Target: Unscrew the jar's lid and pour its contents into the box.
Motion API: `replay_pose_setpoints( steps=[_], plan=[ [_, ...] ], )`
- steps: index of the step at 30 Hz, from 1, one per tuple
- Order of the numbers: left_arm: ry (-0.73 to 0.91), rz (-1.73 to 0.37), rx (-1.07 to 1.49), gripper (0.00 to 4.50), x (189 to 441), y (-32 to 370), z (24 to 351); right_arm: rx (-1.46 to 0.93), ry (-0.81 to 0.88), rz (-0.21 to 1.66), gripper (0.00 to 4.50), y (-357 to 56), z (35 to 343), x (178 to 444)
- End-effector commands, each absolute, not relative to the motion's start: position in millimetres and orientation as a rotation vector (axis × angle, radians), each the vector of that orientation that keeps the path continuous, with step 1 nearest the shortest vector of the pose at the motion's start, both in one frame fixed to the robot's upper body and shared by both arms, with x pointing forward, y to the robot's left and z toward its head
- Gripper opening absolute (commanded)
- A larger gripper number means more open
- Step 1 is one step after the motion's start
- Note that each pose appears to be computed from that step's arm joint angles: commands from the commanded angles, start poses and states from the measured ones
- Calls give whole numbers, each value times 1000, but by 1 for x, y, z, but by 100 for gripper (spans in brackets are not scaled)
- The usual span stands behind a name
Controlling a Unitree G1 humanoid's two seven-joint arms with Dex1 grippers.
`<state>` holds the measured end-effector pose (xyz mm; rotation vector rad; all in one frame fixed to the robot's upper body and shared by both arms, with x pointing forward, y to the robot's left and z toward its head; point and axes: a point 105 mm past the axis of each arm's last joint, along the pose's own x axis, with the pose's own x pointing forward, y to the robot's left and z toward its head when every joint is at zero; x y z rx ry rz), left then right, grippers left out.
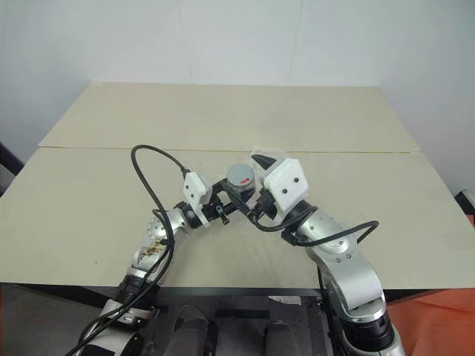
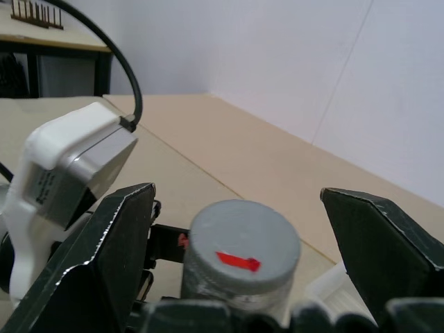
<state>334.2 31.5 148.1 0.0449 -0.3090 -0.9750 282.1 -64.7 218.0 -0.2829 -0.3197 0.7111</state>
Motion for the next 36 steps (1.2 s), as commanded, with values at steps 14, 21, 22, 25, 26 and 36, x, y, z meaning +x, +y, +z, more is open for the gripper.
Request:
replay_pose_setpoints(
  steps=[14,21,22,25,26,36],
  plan=[
    [-384,-952,76,195,335,31,163,-303,-355,606,446,-51,217,299],
    [-378,-950,86,195,335,32,161,-282,-349,593,446,-51,218,305],
    [-378,-950,89,195,336,32,161,-282,-347,593,430,-51,218,305],
    [-378,-949,90,195,336,31,161,-282,-337,597,359,-50,215,305],
    [-378,-949,91,195,336,31,161,-285,-334,598,328,-50,214,305],
    [-371,-978,95,195,333,30,158,-317,-327,645,274,-52,211,303]
  ],
)
